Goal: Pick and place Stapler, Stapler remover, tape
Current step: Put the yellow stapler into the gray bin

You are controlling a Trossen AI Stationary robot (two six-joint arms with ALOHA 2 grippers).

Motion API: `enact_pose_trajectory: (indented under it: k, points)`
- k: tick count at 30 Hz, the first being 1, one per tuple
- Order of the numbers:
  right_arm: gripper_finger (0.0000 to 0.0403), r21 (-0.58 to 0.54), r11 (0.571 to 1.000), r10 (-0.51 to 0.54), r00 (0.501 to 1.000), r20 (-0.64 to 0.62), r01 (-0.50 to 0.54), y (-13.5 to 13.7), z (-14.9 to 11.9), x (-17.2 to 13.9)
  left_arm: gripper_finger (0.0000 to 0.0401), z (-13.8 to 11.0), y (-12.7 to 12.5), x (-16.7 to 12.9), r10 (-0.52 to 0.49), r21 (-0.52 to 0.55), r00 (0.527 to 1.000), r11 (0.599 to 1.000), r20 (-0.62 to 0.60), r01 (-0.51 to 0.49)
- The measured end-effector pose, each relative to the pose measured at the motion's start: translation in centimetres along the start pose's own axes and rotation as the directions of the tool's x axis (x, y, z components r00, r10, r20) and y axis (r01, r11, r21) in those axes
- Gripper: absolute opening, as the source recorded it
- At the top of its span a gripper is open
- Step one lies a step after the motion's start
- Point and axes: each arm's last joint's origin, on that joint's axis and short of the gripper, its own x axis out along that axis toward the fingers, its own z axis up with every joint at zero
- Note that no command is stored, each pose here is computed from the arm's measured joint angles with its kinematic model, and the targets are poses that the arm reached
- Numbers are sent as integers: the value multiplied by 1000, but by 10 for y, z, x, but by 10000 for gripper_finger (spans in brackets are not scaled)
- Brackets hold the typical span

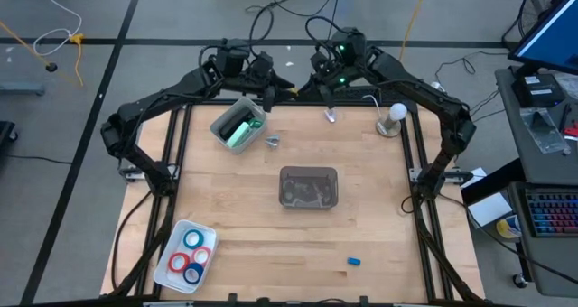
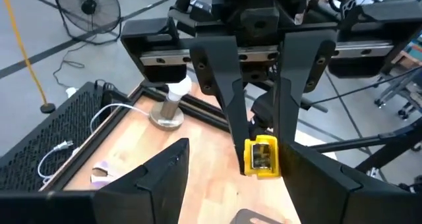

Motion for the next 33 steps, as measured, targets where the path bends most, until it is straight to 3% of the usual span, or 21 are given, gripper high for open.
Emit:
enact_pose_trajectory:
  k: [5,14,26,33]
  points:
    - [55,2,1000,2,1000,-6,-2,1,-1,1,212,-2,0,8,-25,5,1000,1000,2,25]
    - [62,-19,1000,-6,1000,-3,6,1,0,2,48,1,2,6,-72,23,997,997,19,71]
    - [172,21,998,-53,996,-70,54,-2,-10,0,49,-8,10,5,6,-1,998,1000,-56,-6]
    - [201,-7,976,-214,955,-203,217,-6,-25,-4,50,-22,30,-10,238,-26,950,968,-203,-248]
